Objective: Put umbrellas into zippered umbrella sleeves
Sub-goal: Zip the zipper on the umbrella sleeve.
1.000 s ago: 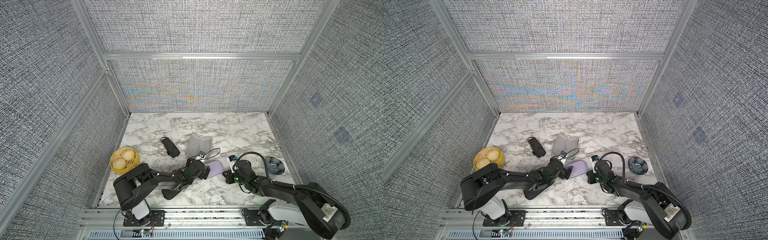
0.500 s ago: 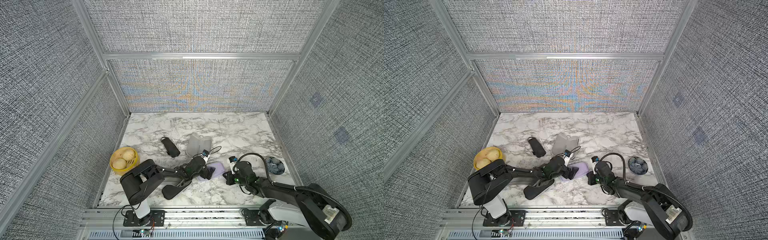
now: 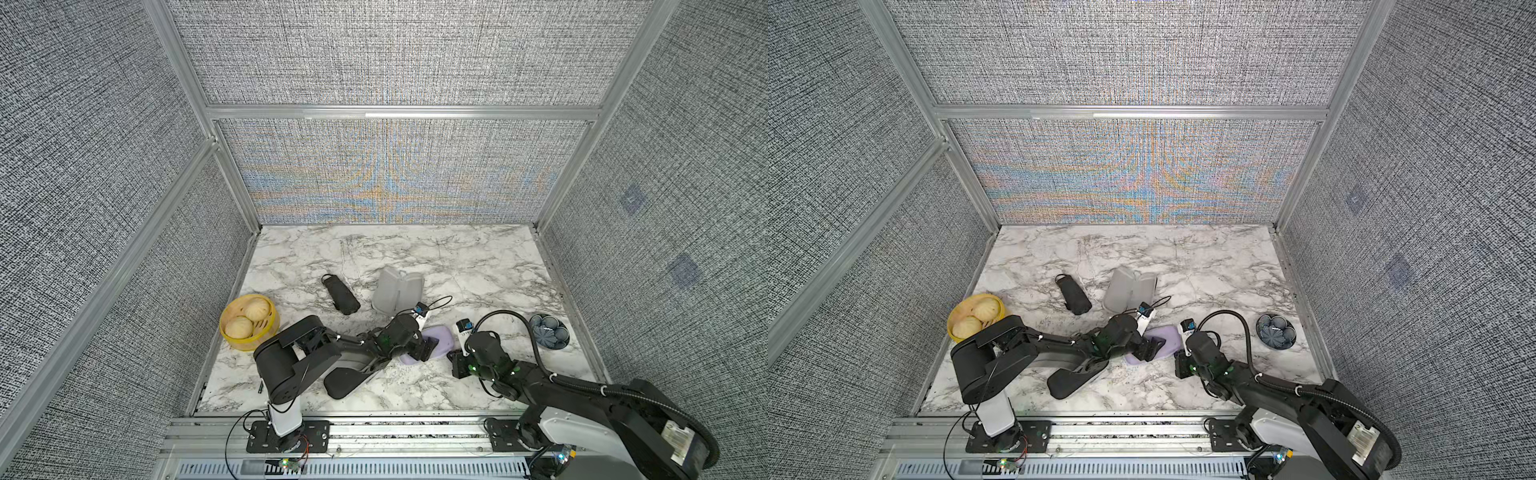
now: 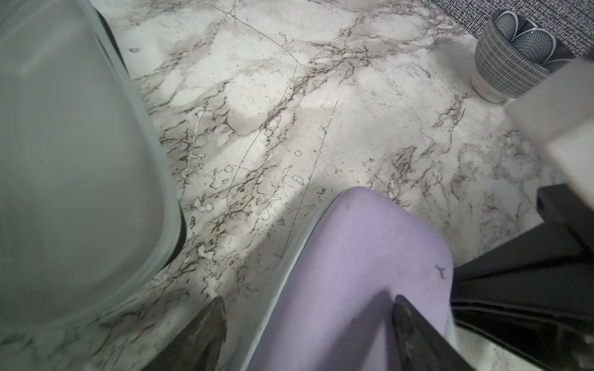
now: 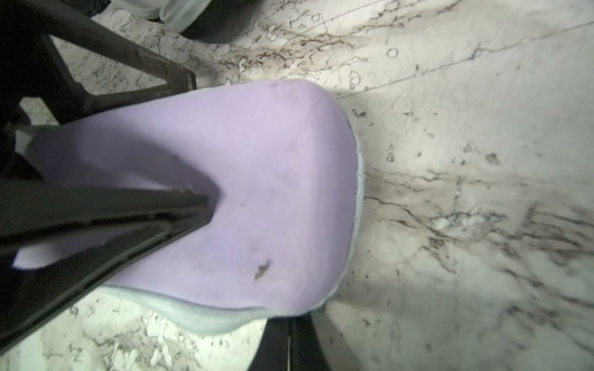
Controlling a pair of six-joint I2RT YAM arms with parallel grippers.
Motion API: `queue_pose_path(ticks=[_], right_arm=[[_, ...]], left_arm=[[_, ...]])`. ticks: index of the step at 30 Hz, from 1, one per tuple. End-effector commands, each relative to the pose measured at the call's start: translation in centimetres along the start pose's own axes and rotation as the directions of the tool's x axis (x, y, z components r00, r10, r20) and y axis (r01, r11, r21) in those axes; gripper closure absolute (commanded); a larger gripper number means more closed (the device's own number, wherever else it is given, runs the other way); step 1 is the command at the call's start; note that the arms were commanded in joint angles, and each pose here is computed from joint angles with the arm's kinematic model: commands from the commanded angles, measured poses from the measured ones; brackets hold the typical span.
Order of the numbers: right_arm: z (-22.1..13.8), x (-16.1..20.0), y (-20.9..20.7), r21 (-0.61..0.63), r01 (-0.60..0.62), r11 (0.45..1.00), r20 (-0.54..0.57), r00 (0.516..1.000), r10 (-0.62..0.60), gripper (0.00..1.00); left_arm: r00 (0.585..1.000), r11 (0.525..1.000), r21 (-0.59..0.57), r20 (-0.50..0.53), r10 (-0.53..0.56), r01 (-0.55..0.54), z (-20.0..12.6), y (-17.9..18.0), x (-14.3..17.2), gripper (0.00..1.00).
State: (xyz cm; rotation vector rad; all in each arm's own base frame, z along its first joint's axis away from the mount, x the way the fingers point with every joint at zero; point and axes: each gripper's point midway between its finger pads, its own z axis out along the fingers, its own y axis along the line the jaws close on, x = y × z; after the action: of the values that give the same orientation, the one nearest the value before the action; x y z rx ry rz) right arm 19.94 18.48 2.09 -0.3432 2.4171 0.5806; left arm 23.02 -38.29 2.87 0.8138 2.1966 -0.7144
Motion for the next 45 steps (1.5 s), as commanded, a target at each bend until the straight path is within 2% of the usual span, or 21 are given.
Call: queue_pose_path(ticks=[1, 5, 10, 22, 25, 28, 32, 37, 41, 45], right_arm=[[-0.5, 1.3, 2.3, -0.103, 0.028, 0.994, -0.043, 0.999, -0.033, 1.00], [-1.0, 2.3, 3.2, -0.128, 0.046, 0.991, -0.055, 0.997, -0.053, 1.00], [-1.2, 2.3, 5.6, -0.190, 0.075, 0.979, -0.035, 0.996, -0.083, 1.00], [0.9, 1.2, 14.4, -0.369, 0.162, 0.915, 0.000, 0.985, -0.174, 1.00], [1.2, 1.3, 15.7, -0.385, 0.184, 0.904, -0.003, 0.980, -0.201, 1.00], [1.3, 1.6, 14.5, -0.345, 0.175, 0.922, -0.008, 0.982, -0.189, 1.00], [0.9, 1.8, 10.3, -0.244, 0.143, 0.959, -0.023, 0.988, -0.153, 1.00], [0.8, 1.9, 5.3, -0.153, 0.103, 0.983, -0.071, 0.991, -0.115, 1.00], [0.8, 1.8, 3.5, -0.127, 0.098, 0.987, -0.104, 0.988, -0.111, 1.00], [0.7, 1.3, 2.4, -0.117, 0.070, 0.991, -0.088, 0.993, -0.080, 1.00]], left_arm=[[0.948, 0.990, -0.136, -0.319, -0.017, -0.028, -0.6, 3.2, 8.6, 0.25], [0.938, 0.989, -0.149, -0.346, -0.034, -0.020, 0.0, 3.5, 9.5, 0.27], [0.942, 0.990, -0.142, -0.332, -0.045, -0.002, 0.3, 3.2, 8.7, 0.28], [0.967, 0.984, -0.107, -0.198, -0.162, 0.143, -0.4, 1.9, 5.4, 0.31], [0.970, 0.982, -0.064, -0.155, -0.187, 0.179, -0.7, 1.1, 4.4, 0.32], [0.973, 0.980, -0.046, -0.123, -0.195, 0.191, -1.5, 0.8, 3.6, 0.34], [0.975, 0.980, -0.056, -0.105, -0.197, 0.192, -2.3, 1.0, 3.2, 0.33], [0.976, 0.978, 0.023, -0.071, -0.205, 0.207, -2.9, -0.4, 2.1, 0.22], [0.979, 0.980, 0.023, -0.058, -0.197, 0.199, -3.6, -0.4, 1.6, 0.14], [0.979, 0.980, 0.028, -0.051, -0.196, 0.198, -4.1, -0.4, 1.6, 0.09]])
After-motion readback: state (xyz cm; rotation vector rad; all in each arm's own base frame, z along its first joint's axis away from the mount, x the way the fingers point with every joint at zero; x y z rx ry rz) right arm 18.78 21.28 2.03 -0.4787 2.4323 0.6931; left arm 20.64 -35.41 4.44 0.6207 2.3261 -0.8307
